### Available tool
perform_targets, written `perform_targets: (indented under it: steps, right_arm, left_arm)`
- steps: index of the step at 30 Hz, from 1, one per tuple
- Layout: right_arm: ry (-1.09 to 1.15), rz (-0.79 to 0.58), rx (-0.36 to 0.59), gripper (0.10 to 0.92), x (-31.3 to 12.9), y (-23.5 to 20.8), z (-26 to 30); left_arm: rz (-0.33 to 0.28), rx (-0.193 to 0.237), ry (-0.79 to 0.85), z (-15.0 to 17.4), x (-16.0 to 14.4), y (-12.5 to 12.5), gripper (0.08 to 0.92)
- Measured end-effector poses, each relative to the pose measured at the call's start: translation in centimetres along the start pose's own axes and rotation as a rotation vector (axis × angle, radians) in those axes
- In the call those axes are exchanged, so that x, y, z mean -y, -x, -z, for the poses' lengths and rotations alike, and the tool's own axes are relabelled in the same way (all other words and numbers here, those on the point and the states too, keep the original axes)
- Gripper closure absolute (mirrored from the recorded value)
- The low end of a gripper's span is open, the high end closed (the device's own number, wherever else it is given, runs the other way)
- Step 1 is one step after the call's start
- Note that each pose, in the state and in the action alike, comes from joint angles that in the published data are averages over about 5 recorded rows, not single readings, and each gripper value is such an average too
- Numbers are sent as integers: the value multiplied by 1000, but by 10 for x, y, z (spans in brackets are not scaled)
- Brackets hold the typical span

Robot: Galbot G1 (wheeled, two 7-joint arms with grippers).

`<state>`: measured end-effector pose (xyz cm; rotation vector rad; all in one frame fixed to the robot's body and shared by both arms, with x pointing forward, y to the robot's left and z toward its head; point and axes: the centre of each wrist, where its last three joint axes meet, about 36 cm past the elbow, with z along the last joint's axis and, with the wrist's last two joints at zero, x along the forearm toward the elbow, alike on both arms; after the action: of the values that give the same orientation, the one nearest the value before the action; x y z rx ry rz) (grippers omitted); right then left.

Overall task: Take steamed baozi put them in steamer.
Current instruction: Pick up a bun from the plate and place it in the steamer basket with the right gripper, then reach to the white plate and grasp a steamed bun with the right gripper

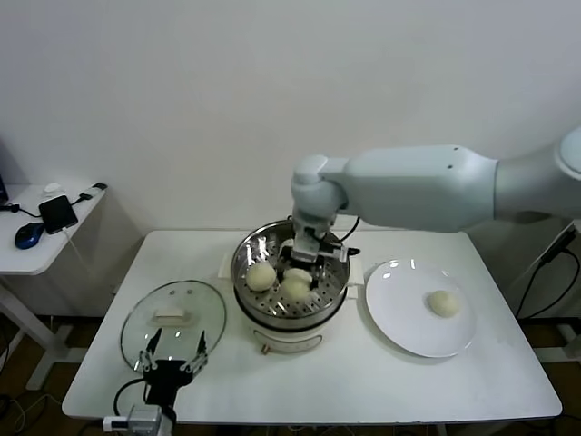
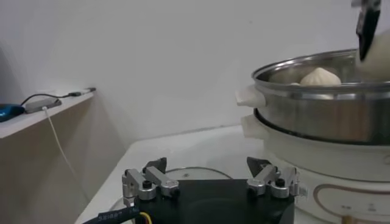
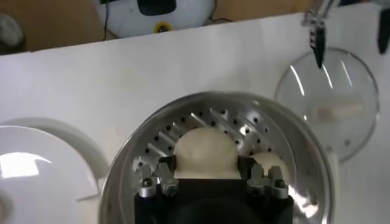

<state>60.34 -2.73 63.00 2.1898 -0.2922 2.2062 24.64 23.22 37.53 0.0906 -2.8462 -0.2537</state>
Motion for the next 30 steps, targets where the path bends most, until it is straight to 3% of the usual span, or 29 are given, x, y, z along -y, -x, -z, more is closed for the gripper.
perform_targets:
  steps: [8, 16, 24, 30]
  right_arm:
    - [-62, 16, 17, 348, 5, 37, 1]
    - [-64, -24, 25, 208, 5, 41, -4]
    - [21, -23, 26, 199, -16, -4, -27]
    - [218, -37, 0, 200, -70, -59, -63]
  left_arm:
    - [2, 1, -1, 0, 0, 0, 177]
    - [5, 3, 0, 1, -2, -1, 177]
    - [1, 8, -2, 4, -1, -4, 177]
    - [-2, 16, -3, 6, 1, -5, 177]
